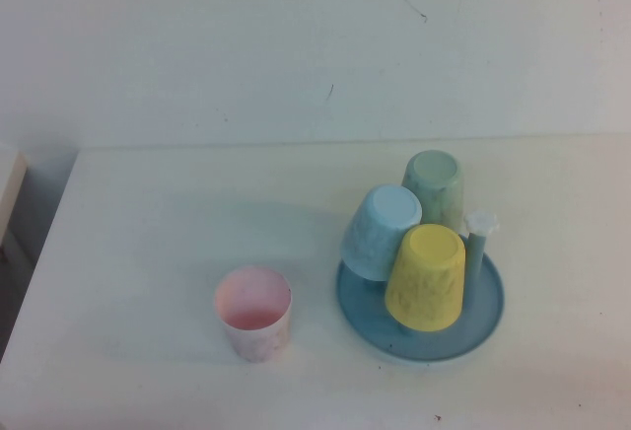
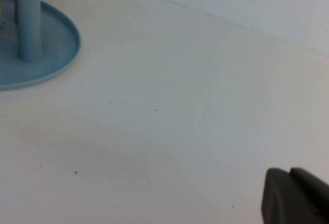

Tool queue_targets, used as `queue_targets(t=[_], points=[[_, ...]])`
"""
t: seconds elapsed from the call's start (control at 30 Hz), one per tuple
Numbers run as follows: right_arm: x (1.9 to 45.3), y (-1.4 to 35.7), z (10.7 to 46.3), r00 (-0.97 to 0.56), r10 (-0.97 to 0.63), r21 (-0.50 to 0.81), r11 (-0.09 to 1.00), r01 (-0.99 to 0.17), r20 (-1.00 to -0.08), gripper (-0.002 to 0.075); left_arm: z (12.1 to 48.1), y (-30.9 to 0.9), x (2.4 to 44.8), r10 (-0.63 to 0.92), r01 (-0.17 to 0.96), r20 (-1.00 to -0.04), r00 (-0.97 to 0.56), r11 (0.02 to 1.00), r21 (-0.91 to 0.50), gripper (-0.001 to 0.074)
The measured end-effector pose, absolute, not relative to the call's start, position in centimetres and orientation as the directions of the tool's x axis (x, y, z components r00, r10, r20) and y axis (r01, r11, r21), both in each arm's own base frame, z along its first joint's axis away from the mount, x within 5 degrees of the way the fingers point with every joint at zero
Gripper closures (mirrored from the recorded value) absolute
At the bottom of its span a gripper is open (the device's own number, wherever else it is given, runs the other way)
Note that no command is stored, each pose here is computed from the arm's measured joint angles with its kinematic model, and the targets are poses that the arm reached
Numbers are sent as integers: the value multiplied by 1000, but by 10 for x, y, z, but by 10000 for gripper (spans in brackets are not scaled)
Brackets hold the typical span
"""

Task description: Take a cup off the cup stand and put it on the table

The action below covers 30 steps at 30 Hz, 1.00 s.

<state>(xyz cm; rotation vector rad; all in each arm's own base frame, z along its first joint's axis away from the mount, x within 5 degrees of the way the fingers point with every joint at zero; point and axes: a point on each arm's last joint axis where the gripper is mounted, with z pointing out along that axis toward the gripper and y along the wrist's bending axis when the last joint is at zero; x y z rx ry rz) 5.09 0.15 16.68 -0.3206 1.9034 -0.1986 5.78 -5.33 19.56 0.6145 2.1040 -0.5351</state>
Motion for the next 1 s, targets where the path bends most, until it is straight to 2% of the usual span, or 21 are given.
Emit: queue_targets(t=[1.0], points=[[51,1,167,-323,-288,-259,957,-129,-902,727,196,-53,58,229,597,-827,-514,788,-153,737]])
